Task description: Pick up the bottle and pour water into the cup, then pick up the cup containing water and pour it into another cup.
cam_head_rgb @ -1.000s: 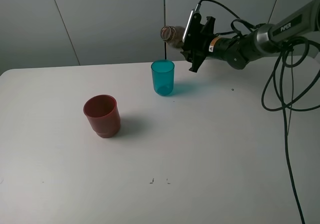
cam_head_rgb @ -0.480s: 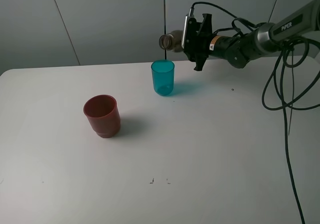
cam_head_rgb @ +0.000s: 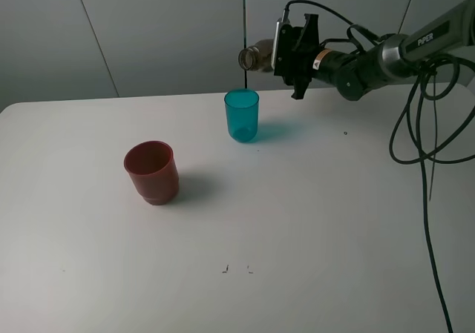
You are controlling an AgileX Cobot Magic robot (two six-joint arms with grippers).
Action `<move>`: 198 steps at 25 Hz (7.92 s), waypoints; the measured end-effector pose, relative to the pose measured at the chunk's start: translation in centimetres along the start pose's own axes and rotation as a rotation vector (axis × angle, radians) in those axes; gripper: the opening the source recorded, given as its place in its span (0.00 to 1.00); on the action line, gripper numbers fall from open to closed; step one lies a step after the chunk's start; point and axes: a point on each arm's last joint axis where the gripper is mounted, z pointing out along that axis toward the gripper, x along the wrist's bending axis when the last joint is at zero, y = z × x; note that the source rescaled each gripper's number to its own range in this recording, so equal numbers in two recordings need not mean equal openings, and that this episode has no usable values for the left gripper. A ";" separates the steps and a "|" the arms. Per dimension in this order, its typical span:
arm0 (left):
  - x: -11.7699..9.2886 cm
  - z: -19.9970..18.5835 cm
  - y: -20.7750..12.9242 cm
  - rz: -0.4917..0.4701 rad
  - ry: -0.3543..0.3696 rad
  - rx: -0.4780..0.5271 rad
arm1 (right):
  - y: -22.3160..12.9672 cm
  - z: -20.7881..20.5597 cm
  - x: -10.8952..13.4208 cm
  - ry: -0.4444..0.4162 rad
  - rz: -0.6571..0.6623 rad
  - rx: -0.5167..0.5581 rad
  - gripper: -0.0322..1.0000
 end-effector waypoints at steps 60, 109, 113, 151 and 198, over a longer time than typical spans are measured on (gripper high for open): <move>0.0 0.0 0.0 -0.002 0.000 0.000 | 0.5 0.0 -0.3 -0.048 -0.361 -0.049 0.04; 0.0 0.0 0.0 -0.002 0.000 0.000 | 0.7 -0.1 -0.7 -0.097 -0.519 -0.058 0.04; 0.0 0.0 0.0 -0.002 0.000 0.000 | 0.7 -0.1 -0.7 -0.097 -0.522 -0.058 0.04; 0.0 0.0 0.0 -0.001 0.000 0.000 | 2.7 -5.7 -3.5 0.017 0.416 -0.114 0.04; 0.0 0.0 0.0 0.000 0.000 0.000 | -4.9 -10.8 4.4 0.036 1.335 0.142 0.03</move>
